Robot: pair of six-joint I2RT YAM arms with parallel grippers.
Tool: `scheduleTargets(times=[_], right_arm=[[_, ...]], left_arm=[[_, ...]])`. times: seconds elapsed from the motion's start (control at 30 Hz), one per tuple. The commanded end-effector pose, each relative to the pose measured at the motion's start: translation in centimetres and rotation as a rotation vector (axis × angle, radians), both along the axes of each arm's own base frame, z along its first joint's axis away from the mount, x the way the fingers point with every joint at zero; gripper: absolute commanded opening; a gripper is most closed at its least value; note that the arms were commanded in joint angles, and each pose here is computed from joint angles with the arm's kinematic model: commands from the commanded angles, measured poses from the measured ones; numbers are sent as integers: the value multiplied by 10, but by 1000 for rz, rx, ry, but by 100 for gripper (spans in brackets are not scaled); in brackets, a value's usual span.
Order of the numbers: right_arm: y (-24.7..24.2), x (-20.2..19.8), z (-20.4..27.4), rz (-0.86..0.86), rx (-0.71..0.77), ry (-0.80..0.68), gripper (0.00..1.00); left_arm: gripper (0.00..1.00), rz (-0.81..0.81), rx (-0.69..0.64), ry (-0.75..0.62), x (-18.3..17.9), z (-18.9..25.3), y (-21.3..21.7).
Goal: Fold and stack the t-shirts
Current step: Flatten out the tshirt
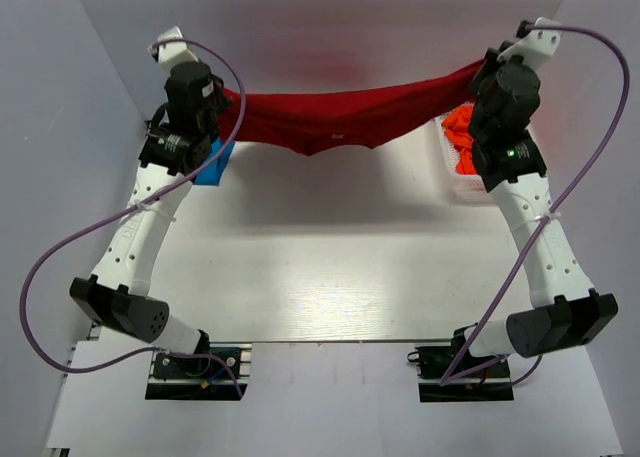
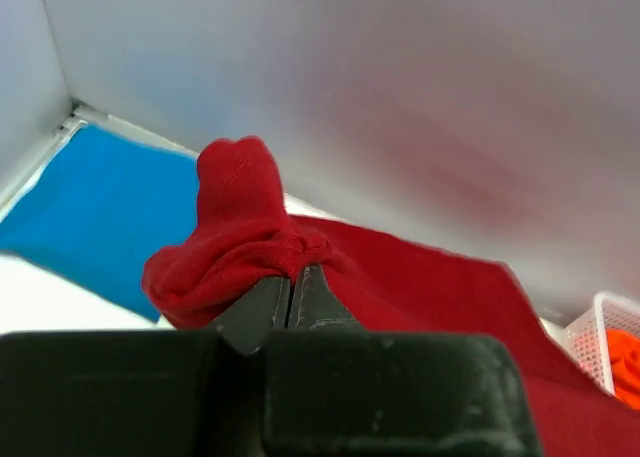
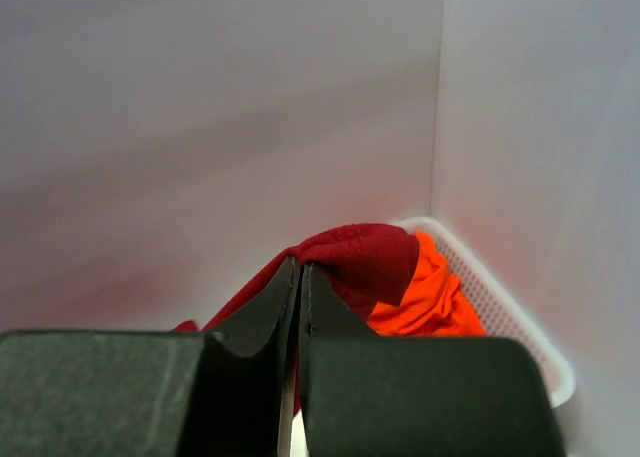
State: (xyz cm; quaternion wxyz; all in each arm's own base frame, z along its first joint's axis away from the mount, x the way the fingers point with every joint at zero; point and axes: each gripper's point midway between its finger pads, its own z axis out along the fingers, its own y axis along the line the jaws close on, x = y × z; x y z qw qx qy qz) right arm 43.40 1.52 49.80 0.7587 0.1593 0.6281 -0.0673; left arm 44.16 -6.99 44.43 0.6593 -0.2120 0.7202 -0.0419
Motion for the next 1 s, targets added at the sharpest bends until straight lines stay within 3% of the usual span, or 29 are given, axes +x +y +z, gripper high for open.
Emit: scheduleTargets(times=[0.0, 0.17, 0.2, 0.23, 0.3, 0.33, 0.37, 0.4, 0.43, 0.47, 0.5, 0.53, 0.63, 0.67, 0.73, 0.83, 0.87, 0.97], right_arm=[[-4, -11, -21, 9, 57, -17, 0], [8, -25, -148, 68, 139, 200, 0], [6, -33, -153, 62, 159, 208, 0], [6, -41, -197, 44, 205, 305, 0], [2, -65, -233, 20, 236, 418, 0], [5, -78, -272, -1, 321, 486, 0], [4, -97, -300, -17, 335, 583, 19], [5, -107, -307, -10, 360, 596, 38], [5, -121, -330, -20, 394, 635, 56], [2, -134, -343, -35, 399, 662, 90], [-3, -152, -362, -68, 389, 736, 90], [-4, -157, -359, -68, 401, 729, 90], [0, -172, -352, -23, 393, 770, 90], [5, -170, -342, 19, 369, 770, 90], [18, -172, -343, 84, 387, 816, 90], [64, -174, -364, 320, 416, 934, 90], [89, -181, -376, 436, 433, 1010, 90], [110, -188, -415, 470, 437, 1153, 90]], left_arm=[[0, 11, -34, 38, -11, -39, 4], [0, -72, -143, 203, -42, -130, -12], [0, -43, -193, 312, -58, -171, -11], [0, -41, -217, 335, -73, -181, -13], [0, -95, -262, 501, -109, -242, -22], [0, -189, -319, 543, -132, -250, -39], [0, -225, -329, 654, -159, -290, -42], [9, -267, -365, 712, -178, -305, -48], [48, -365, -434, 768, -198, -313, -65], [73, -404, -458, 806, -220, -326, -67], [100, -426, -473, 839, -234, -330, -69], [100, -479, -468, 835, -241, -324, -72], [100, -482, -353, 772, -235, -296, -59], [100, -493, -320, 703, -220, -267, -59], [100, -455, -247, 675, -195, -252, -54], [100, -452, -181, 558, -144, -226, -60], [100, -436, -158, 612, -124, -248, -60], [100, -355, -107, 612, -72, -259, -60]])
